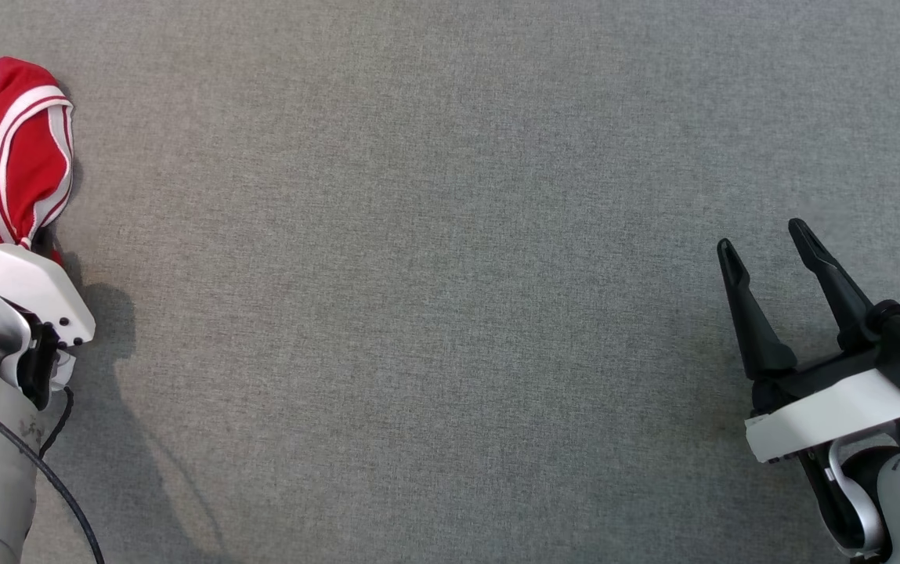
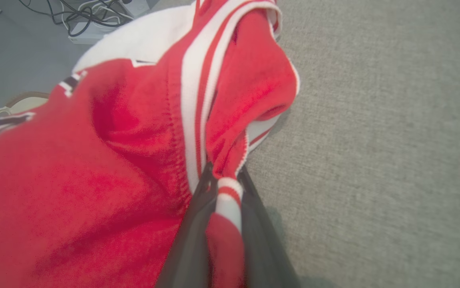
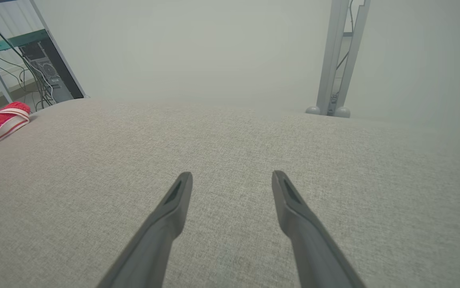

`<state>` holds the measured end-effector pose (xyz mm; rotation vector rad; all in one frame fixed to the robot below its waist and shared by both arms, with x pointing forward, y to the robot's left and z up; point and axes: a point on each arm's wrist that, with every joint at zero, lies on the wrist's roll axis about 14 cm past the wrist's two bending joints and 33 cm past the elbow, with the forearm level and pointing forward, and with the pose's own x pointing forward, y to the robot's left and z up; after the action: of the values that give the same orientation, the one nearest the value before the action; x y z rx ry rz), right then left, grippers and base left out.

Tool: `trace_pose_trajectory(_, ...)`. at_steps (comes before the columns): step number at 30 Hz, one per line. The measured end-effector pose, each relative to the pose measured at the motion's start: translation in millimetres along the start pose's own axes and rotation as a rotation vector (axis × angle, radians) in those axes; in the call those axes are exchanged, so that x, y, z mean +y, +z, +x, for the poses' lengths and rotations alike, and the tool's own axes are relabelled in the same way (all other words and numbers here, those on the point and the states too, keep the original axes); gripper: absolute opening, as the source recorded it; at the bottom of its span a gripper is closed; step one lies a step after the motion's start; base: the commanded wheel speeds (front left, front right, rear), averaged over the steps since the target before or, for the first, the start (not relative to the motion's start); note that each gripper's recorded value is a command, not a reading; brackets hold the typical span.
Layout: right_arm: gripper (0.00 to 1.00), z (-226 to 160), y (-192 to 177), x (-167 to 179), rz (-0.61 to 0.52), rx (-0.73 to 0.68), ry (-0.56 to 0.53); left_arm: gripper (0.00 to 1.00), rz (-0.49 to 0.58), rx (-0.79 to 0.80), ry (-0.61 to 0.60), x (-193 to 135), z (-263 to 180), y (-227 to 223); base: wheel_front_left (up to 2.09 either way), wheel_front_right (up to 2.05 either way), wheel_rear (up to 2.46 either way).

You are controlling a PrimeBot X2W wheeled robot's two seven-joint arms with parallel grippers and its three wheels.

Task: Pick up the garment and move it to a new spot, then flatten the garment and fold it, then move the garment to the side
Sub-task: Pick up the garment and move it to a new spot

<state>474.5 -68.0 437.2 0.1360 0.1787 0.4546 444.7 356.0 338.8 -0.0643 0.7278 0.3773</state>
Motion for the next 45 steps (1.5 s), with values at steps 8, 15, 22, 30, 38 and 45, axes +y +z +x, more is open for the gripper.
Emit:
trace_pose_trajectory(8,1.00,-3.5,17.6,7.4,0.005,-0.056,-0.001,0.00,-0.040,-0.219,0.006,8.0,-16.5,40.8,0.00,0.00,0.00)
trace_pose_trajectory(15,1.00,-15.6,36.5,15.0,0.008,-0.109,-0.013,0.00,-0.073,-0.400,-0.012,9.4,-43.4,80.6,0.00,0.00,0.00)
trace_pose_trajectory(22,1.00,-34.9,55.1,19.2,0.005,-0.156,-0.035,0.00,-0.115,-0.651,-0.032,6.8,-91.2,132.0,0.00,0.00,0.00)
trace_pose_trajectory(30,1.00,-61.4,68.1,17.1,0.007,-0.192,-0.081,0.00,-0.126,-0.829,-0.086,-15.6,-152.5,137.4,0.00,0.00,0.00)
trace_pose_trajectory(38,1.00,-88.4,75.7,6.8,0.010,-0.218,-0.147,0.00,-0.090,-0.850,-0.207,-64.9,-198.7,122.0,0.00,0.00,0.00)
trace_pose_trajectory(45,1.00,-112.6,77.0,-9.5,0.013,-0.232,-0.223,0.00,-0.067,-0.852,-0.318,-106.8,-224.4,117.5,0.00,0.00,0.00)
